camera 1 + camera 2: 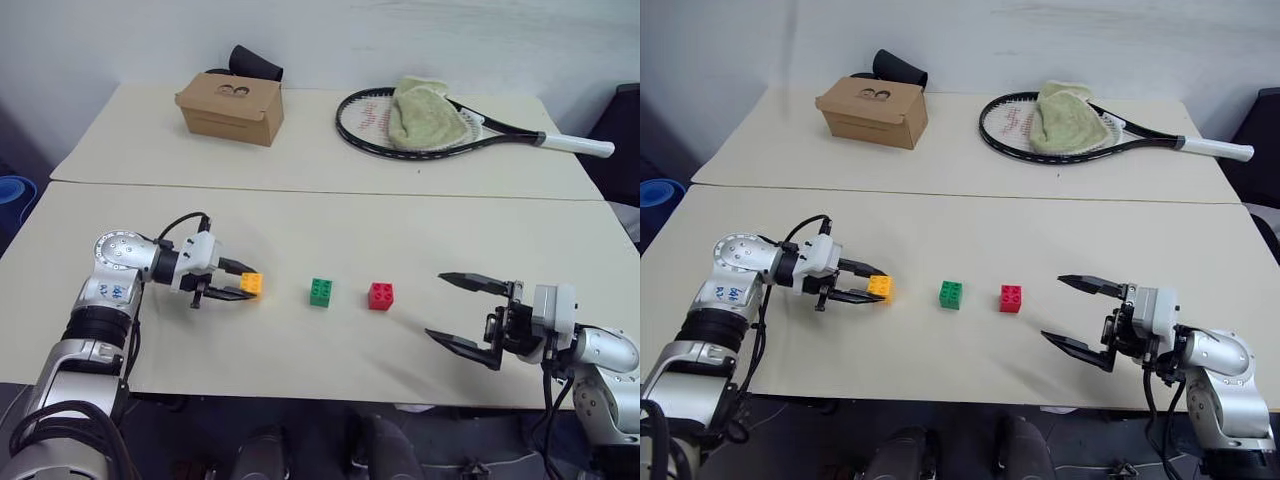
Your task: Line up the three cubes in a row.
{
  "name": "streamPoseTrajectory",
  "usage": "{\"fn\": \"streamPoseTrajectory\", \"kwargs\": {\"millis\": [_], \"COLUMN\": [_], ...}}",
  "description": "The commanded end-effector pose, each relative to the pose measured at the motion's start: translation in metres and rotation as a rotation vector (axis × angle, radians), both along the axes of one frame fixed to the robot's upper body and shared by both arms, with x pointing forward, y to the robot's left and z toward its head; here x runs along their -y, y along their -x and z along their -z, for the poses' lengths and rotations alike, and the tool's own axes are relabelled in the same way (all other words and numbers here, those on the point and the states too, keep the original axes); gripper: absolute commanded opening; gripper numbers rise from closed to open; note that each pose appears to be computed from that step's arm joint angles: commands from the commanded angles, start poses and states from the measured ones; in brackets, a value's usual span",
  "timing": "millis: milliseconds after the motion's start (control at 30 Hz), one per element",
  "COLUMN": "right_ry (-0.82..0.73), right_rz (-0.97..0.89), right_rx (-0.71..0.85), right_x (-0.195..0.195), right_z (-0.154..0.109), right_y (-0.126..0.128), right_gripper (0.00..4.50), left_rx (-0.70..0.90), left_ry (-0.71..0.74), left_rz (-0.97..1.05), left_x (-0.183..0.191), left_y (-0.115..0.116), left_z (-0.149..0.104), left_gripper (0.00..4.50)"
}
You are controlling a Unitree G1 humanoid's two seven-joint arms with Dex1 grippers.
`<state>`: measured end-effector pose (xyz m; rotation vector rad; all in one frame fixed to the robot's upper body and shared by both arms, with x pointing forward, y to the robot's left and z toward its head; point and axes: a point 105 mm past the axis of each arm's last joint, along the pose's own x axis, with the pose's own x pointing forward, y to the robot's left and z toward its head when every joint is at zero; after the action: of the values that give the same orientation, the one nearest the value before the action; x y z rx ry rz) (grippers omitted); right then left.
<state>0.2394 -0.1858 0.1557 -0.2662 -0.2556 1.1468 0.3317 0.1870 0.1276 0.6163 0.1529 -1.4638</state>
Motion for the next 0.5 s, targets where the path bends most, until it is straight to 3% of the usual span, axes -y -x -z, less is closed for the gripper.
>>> {"fn": "streamPoseTrajectory", "kwargs": {"millis": [33, 267, 500], "right_ry": [-0.006, -0.014, -0.024], "right_rz": [0.016, 0.019, 0.016], "right_rx": [0.042, 0.035, 0.021], "right_x": [0.003, 0.004, 0.006], "right_z": [-0.012, -0.007, -0.008], "right_y": [0.003, 0.004, 0.007], "right_gripper": [4.50, 4.50, 4.50], "left_rx": [-0.037, -0.033, -0.018], "left_ry": [-0.032, -0.027, -0.014], "left_rz": [0.056, 0.052, -0.006], "left_x": [-0.005, 0.000, -0.014], "left_y": [0.006, -0.001, -0.003], "left_z": [0.006, 0.011, 0.003], "left_gripper": [1.49, 1.49, 3.70]}}
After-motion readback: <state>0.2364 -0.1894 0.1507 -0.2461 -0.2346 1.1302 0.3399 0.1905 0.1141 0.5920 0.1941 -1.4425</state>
